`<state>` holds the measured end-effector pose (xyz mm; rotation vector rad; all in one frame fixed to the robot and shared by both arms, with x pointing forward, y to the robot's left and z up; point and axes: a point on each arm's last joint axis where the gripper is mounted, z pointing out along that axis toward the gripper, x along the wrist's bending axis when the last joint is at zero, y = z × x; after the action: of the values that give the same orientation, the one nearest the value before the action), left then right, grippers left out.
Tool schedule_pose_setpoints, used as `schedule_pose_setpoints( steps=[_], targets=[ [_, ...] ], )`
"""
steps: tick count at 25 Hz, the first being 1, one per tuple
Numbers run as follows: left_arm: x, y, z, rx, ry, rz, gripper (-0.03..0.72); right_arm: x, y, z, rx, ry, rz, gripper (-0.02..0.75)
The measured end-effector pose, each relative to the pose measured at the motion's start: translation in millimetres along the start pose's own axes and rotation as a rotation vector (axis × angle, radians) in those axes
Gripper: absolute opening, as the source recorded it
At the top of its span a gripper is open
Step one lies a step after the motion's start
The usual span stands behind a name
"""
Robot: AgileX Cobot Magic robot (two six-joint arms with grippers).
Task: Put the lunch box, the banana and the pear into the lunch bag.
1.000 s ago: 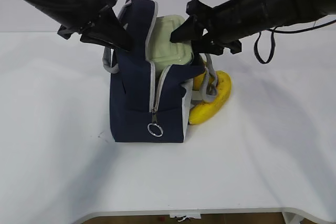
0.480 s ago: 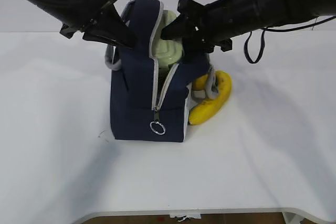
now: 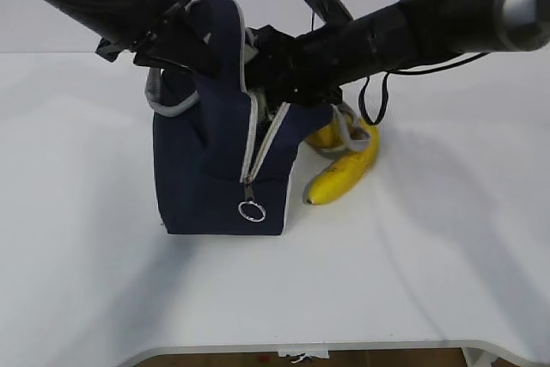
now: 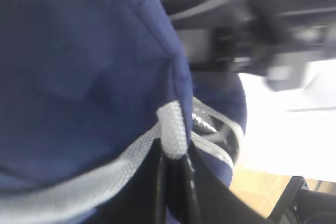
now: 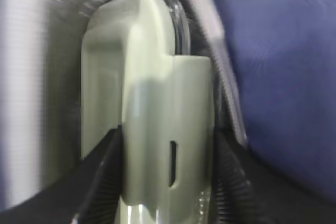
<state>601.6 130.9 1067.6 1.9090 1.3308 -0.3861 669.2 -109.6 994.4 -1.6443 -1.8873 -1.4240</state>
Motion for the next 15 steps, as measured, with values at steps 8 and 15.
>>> schedule_pose_setpoints(
  steps=[8,15],
  targets=[
    [10.4,-5,-1,0.061,0.112,0.073,0.006,-13,-5,11,0.018,-0.012,0.030,0.372],
    [23.7,-7,13,0.114,0.121,0.053,0.006,-14,-4,11,0.009,-0.018,0.033,0.372]
  ],
)
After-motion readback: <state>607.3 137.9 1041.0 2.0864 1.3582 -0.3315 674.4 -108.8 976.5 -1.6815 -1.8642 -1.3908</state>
